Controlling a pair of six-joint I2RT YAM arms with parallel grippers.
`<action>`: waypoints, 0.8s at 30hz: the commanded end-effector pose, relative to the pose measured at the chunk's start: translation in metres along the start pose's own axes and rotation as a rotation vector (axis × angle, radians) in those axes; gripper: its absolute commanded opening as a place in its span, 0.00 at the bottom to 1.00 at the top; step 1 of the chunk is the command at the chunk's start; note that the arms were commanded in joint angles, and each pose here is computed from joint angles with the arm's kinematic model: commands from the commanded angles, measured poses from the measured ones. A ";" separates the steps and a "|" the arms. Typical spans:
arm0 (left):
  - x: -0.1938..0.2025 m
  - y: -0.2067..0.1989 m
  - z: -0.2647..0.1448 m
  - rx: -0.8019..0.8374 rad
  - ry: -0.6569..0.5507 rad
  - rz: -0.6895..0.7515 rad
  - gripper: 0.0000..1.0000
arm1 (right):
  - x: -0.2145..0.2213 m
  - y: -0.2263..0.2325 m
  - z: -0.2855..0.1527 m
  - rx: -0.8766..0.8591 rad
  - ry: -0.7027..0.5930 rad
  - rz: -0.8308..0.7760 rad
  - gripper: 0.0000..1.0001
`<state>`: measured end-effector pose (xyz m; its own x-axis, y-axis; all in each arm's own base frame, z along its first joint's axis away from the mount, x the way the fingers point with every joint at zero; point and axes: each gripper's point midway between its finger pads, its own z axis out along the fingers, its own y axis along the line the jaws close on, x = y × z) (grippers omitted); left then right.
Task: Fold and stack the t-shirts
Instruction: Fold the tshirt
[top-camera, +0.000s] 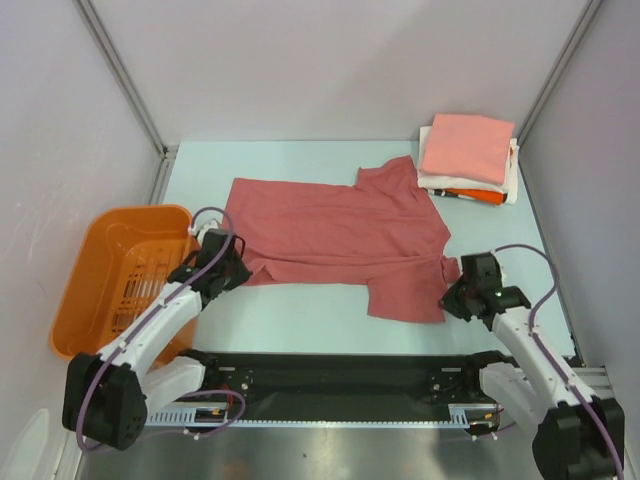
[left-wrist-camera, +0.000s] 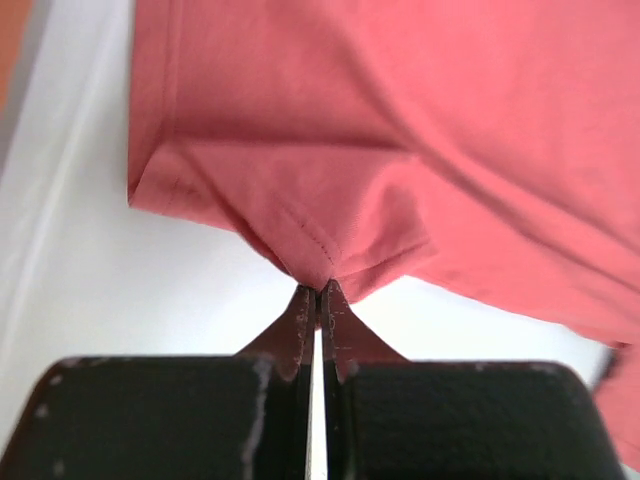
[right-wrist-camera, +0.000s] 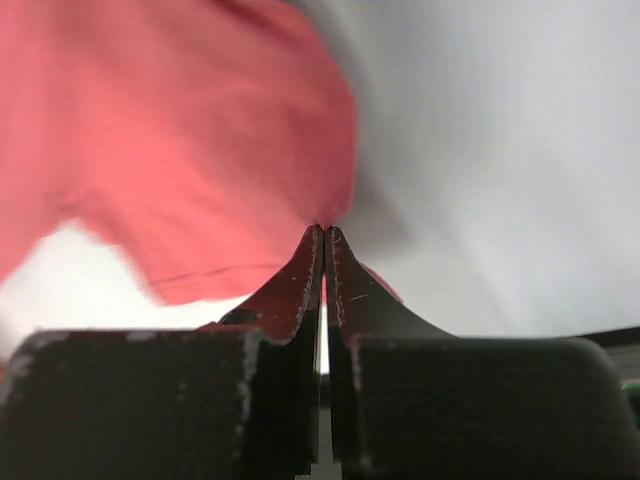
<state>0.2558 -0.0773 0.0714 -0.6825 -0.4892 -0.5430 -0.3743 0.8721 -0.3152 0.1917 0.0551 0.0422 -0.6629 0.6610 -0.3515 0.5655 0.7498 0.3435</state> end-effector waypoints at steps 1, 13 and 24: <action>-0.023 -0.015 -0.037 0.056 -0.045 0.004 0.00 | -0.029 0.024 -0.044 -0.075 -0.101 0.023 0.00; -0.008 0.005 -0.108 0.120 -0.041 0.020 0.00 | -0.018 0.008 -0.124 -0.138 -0.138 0.027 0.00; 0.018 0.038 -0.131 0.072 -0.008 0.010 0.01 | -0.007 0.002 -0.142 -0.165 -0.113 0.002 0.00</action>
<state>0.1581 -0.0567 0.1524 -0.6667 -0.4915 -0.5603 -0.3105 0.8666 -0.3907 0.1283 0.0468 0.1578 -0.5869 0.6834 -0.4342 0.4937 0.7271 0.4771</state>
